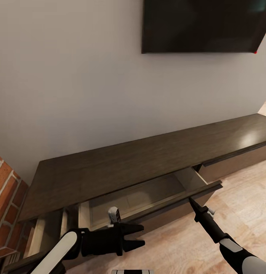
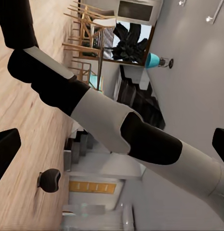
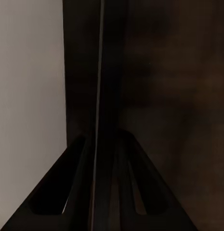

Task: Place each of the two pumpkins and all three candles from the living room inside a cabinet in the living room (use any cabinet), then make sure every cabinet is closed, and position the cauldron so it is next to a table in the living room.

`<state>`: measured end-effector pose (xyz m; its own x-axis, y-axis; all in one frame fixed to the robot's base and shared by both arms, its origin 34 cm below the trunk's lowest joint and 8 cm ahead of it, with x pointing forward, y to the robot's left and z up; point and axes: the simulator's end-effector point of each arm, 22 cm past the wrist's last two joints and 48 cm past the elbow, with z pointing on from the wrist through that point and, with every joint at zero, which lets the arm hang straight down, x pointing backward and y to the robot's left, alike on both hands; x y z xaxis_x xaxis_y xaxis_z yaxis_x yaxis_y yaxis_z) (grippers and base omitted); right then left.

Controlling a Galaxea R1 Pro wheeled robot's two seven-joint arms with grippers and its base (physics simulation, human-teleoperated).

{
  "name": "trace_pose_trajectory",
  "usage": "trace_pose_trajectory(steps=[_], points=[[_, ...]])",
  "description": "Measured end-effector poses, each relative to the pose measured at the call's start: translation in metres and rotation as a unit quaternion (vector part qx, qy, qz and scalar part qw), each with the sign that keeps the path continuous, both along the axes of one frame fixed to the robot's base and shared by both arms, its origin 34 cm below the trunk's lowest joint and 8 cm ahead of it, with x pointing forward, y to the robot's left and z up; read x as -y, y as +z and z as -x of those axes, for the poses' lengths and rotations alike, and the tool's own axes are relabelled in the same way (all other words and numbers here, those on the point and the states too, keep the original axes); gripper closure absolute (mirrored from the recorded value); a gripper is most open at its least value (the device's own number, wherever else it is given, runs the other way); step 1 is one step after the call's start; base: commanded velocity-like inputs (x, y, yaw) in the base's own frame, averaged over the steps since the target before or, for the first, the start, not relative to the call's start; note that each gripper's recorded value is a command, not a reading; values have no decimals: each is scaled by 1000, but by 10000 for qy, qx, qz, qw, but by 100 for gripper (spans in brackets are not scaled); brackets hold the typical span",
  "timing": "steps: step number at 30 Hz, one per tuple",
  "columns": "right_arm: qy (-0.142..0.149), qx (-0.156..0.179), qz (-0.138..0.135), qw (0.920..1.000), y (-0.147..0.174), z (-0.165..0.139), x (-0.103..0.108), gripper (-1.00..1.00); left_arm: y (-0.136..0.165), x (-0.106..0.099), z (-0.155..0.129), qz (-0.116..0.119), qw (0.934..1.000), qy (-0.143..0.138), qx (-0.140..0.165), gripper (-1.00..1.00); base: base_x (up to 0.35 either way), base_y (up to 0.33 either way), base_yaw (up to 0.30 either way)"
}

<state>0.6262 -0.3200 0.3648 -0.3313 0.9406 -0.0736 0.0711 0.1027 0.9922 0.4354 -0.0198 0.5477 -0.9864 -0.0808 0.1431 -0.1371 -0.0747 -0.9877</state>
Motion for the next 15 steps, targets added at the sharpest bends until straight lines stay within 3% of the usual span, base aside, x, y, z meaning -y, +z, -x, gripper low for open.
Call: trace_pose_trajectory(steps=[15], points=[[-3, 2, 3, 10000, 0, 0, 0, 100, 15, 15, 18, 145, 9995, -269, 115, -100, 0, 0, 0]])
